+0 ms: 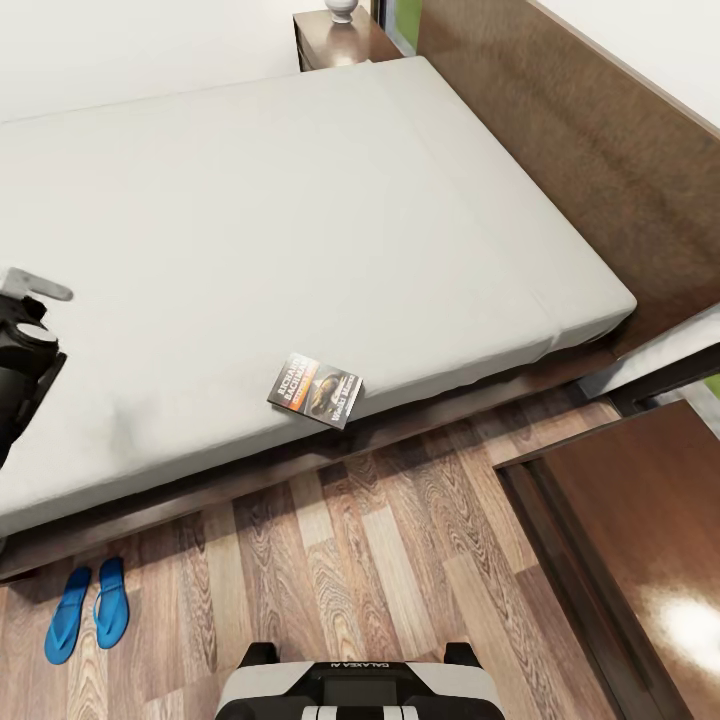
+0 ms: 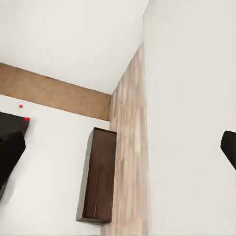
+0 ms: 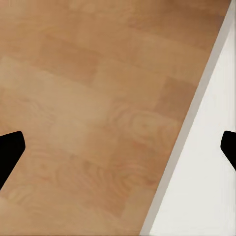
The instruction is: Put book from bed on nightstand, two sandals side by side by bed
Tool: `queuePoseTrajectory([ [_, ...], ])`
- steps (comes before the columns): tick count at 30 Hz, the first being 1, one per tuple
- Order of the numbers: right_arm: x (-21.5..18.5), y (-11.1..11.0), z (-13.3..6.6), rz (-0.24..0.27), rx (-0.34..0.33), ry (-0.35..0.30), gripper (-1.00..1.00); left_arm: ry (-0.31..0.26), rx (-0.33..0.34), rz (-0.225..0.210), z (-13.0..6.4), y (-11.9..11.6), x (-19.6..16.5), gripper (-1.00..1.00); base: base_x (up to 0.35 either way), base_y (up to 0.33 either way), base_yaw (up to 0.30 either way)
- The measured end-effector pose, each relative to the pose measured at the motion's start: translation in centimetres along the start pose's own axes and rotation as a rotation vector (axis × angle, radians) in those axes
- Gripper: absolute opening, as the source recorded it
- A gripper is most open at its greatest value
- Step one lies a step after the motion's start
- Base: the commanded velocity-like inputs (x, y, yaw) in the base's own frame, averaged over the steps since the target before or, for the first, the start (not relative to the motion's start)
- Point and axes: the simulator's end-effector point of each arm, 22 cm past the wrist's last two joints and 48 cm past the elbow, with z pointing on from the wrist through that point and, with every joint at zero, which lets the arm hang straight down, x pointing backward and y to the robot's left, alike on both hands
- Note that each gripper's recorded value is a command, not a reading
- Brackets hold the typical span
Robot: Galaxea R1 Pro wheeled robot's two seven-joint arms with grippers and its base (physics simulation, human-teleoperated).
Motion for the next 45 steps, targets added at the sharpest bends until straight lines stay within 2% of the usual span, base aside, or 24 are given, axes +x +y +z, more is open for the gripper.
queuePoseTrajectory([
  [4, 0.0, -0.3, 0.0, 0.000, 0.008, 0.000, 1.00, -0.044, -0.121, 0.118, 2.0, 4.7, 2.9, 1.00, 0.000, 0.000, 0.000],
  [6, 0.1, -0.5, 0.0, 0.000, 0.012, 0.001, 1.00, -0.040, -0.166, 0.178, 3.0, 6.7, 5.1, 1.00, 0.000, 0.000, 0.000],
  [7, 0.1, -0.7, 0.0, 0.000, 0.017, 0.000, 1.00, -0.030, -0.204, 0.232, 4.0, 9.0, 7.6, 1.00, 0.000, 0.000, 0.000],
  [8, 0.1, -0.8, 0.0, 0.000, 0.021, 0.000, 1.00, -0.022, -0.223, 0.261, 4.5, 10.2, 8.9, 1.00, 0.000, 0.000, 0.000],
  [14, 0.0, -1.3, -0.1, 0.000, 0.039, -0.002, 1.00, 0.036, -0.297, 0.402, 6.8, 17.5, 16.5, 1.00, 0.000, 0.000, 0.000],
  [15, 0.0, -1.2, -0.1, 0.000, 0.039, -0.001, 1.00, 0.036, -0.297, 0.405, 6.8, 17.5, 16.5, 1.00, 0.000, 0.000, 0.000],
  [16, -0.1, -1.4, -0.1, 0.000, 0.043, -0.002, 1.00, 0.057, -0.316, 0.441, 7.2, 20.0, 19.0, 1.00, 0.000, 0.000, 0.000],
  [17, -0.1, -1.4, -0.1, 0.000, 0.043, -0.002, 1.00, 0.059, -0.318, 0.446, 7.2, 20.2, 19.1, 1.00, 0.000, 0.000, 0.000],
  [20, -0.4, -1.6, -0.1, 0.000, 0.048, -0.006, 1.00, 0.097, -0.343, 0.501, 7.5, 24.4, 23.2, 1.00, 0.000, 0.000, 0.000],
  [22, -0.7, -1.8, -0.2, 0.000, 0.051, -0.010, 1.00, 0.129, -0.355, 0.536, 7.3, 27.2, 26.0, 1.00, 0.000, 0.000, 0.000],
  [23, -1.0, -2.0, -0.2, 0.001, 0.054, -0.014, 1.00, 0.162, -0.366, 0.568, 6.9, 29.9, 28.6, 1.00, 0.000, 0.000, 0.000],
  [28, -1.5, -2.1, -0.3, 0.000, 0.057, -0.021, 1.00, 0.243, -0.415, 0.656, 4.9, 38.0, 33.9, 1.00, 0.000, 0.000, 0.000],
  [29, -1.5, -2.1, -0.3, 0.001, 0.057, -0.021, 1.00, 0.242, -0.412, 0.661, 4.9, 37.9, 33.9, 1.00, 0.000, 0.000, 0.000],
  [33, -2.2, -2.4, -0.4, 0.000, 0.061, -0.031, 1.00, 0.299, -0.438, 0.732, 2.7, 43.8, 37.1, 1.00, 0.000, 0.000, 0.000],
  [36, -2.6, -2.5, -0.4, 0.000, 0.063, -0.035, 1.00, 0.329, -0.423, 0.802, 1.2, 46.4, 39.2, 1.00, 0.000, 0.000, 0.000],
  [39, -2.9, -2.5, -0.5, 0.000, 0.063, -0.040, 1.00, 0.356, -0.411, 0.854, -0.1, 49.2, 40.3, 1.00, 0.000, 0.000, 0.000],
  [42, -3.3, -2.6, -0.5, -0.001, 0.064, -0.045, 1.00, 0.385, -0.389, 0.874, -0.8, 50.7, 41.1, 1.00, 0.000, 0.000, 0.000],
  [45, -3.7, -2.8, -0.6, -0.001, 0.067, -0.050, 1.00, 0.444, -0.313, 0.879, -1.5, 51.8, 43.0, 1.00, 0.000, 0.000, 0.000],
])
